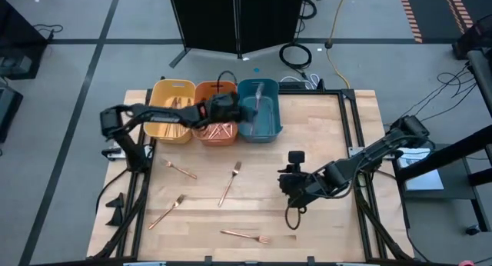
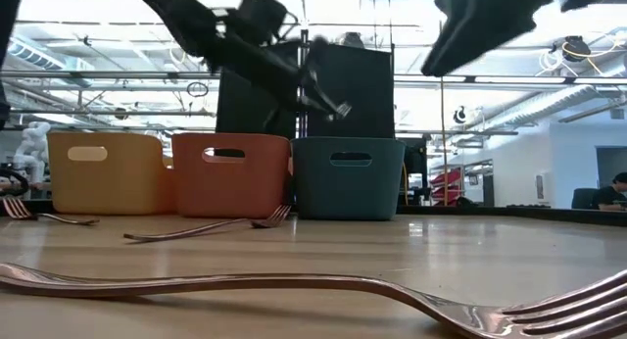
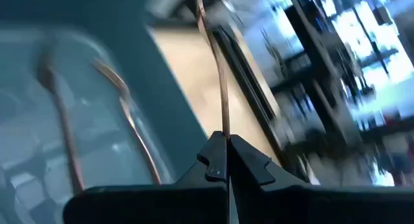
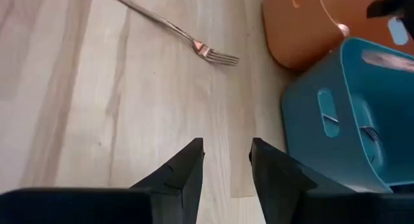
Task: Sort silverware
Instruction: Put the gold fork into the blue bin
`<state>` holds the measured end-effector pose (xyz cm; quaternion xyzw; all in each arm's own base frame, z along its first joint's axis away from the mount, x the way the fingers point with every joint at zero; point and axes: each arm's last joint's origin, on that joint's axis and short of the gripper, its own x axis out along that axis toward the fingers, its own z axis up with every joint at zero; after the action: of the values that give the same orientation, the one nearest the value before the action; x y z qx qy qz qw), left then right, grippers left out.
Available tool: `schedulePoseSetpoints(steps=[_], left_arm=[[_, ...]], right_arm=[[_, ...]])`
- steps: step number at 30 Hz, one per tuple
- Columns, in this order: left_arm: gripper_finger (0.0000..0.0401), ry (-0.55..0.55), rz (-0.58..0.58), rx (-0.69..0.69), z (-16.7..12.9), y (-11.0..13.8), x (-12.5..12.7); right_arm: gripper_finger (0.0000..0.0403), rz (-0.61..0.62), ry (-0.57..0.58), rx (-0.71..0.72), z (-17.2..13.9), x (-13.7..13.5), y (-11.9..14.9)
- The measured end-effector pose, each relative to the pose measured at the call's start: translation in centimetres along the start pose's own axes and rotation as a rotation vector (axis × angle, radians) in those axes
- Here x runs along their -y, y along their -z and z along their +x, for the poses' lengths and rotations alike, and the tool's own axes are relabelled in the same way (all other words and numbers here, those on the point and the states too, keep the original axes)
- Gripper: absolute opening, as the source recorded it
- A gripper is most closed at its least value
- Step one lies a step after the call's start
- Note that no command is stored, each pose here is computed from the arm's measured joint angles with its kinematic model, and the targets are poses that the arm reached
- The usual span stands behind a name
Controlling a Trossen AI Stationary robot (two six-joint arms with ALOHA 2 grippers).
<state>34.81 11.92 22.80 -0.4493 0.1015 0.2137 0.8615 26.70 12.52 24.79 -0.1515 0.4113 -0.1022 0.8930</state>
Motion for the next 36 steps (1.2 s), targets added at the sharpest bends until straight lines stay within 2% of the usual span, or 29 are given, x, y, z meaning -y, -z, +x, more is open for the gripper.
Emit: schedulePoseSetpoints(steps=[4, 10, 16, 26, 31, 36], left_arm=[[0.0, -0.074, -0.042, 0.037, 1.5, -2.0, -1.6], [0.0002, -0.177, -0.062, -0.001, 2.0, -2.8, -2.9], [0.0025, -0.164, -0.063, -0.008, 2.0, -2.8, -2.8], [0.0075, -0.161, -0.058, -0.011, 2.0, -3.1, -3.1], [0.0081, -0.132, -0.006, 0.004, 1.0, -4.7, -3.3], [0.0082, -0.072, 0.129, 0.065, -1.5, -6.3, -1.2]], right_arm=[[0.0119, 0.041, 0.003, 0.021, -0.5, 0.4, 1.0], [0.0119, 0.051, -0.005, 0.067, -1.2, 0.8, 0.7], [0.0119, -0.016, -0.007, 0.097, -1.2, 0.7, 0.3], [0.0119, -0.019, -0.009, 0.1, -1.1, 0.7, 0.3], [0.0119, -0.012, -0.01, 0.102, -1.2, 0.7, 0.3], [0.0119, -0.011, -0.01, 0.103, -1.1, 0.7, 0.3]])
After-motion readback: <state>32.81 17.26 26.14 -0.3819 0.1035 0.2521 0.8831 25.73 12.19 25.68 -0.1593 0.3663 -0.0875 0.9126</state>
